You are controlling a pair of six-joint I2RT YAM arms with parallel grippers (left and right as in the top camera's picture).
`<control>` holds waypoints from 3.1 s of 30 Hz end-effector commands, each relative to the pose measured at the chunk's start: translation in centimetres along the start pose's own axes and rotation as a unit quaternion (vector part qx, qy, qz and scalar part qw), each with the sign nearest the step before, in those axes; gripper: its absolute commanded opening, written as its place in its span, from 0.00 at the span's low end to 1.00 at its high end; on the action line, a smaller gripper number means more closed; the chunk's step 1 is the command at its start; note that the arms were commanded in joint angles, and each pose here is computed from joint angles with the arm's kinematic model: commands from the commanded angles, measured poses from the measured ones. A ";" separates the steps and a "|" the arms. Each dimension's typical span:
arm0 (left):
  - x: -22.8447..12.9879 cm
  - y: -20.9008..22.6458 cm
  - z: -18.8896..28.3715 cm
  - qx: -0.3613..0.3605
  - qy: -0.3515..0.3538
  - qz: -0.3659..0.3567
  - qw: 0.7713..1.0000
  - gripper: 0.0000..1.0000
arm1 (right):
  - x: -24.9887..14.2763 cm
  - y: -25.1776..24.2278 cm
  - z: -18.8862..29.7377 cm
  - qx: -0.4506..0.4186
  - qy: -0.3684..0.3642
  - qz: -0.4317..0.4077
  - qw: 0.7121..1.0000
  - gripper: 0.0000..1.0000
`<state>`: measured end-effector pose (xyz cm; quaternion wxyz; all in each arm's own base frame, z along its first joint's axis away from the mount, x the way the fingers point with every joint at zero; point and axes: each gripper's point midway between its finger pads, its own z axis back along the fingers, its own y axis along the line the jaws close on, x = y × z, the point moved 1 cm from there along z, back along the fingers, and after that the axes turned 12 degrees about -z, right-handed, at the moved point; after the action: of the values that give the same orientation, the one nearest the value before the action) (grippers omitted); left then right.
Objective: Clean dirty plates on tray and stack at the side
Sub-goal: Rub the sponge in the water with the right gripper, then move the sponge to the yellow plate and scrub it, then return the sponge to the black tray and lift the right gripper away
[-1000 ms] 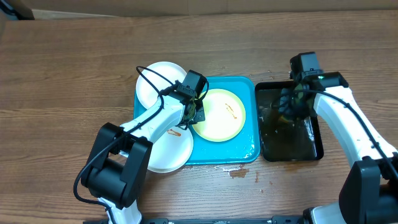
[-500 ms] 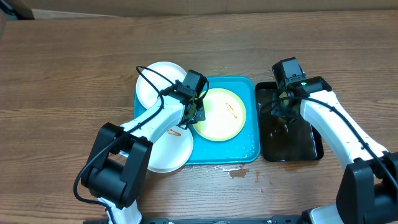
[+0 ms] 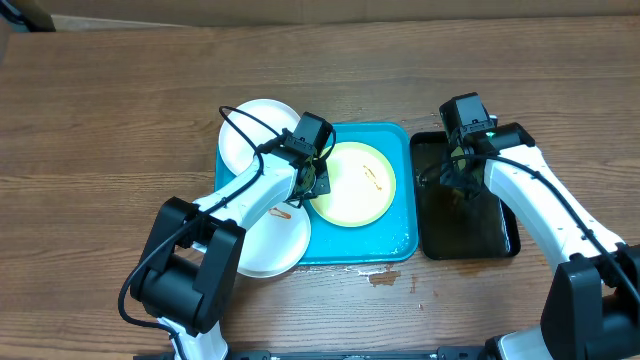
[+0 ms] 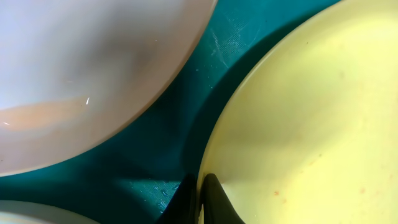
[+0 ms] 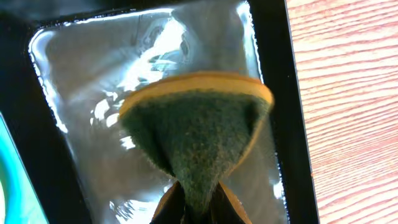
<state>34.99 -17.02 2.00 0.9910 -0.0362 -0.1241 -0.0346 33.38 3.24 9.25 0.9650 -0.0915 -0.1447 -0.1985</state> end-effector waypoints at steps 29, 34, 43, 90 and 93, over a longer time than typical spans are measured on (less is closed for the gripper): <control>-0.1 -0.2 -0.4 -0.006 0.003 0.001 1.000 0.04 | -2.1 14.4 3.7 0.158 -0.044 0.216 0.963 0.04; -0.1 -0.2 -0.4 -0.006 0.003 0.002 1.000 0.04 | -2.9 15.7 0.9 0.146 -0.032 0.243 0.958 0.04; -0.2 -0.1 -0.4 -0.005 0.005 0.000 1.000 0.04 | -4.4 15.7 -4.5 0.099 0.004 0.256 0.961 0.04; -0.4 -0.3 -0.4 -0.012 0.011 -0.010 1.000 0.08 | 1.6 5.6 -0.1 0.225 0.235 0.116 0.938 0.04; -0.4 -0.3 -0.4 -0.013 0.011 -0.010 1.000 0.08 | 1.6 3.6 -1.0 0.198 0.251 0.077 0.944 0.04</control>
<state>34.92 -17.43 2.02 0.9907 -0.0493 -0.1209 -0.0379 36.72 6.65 7.42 0.9814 0.1529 0.0829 -0.0817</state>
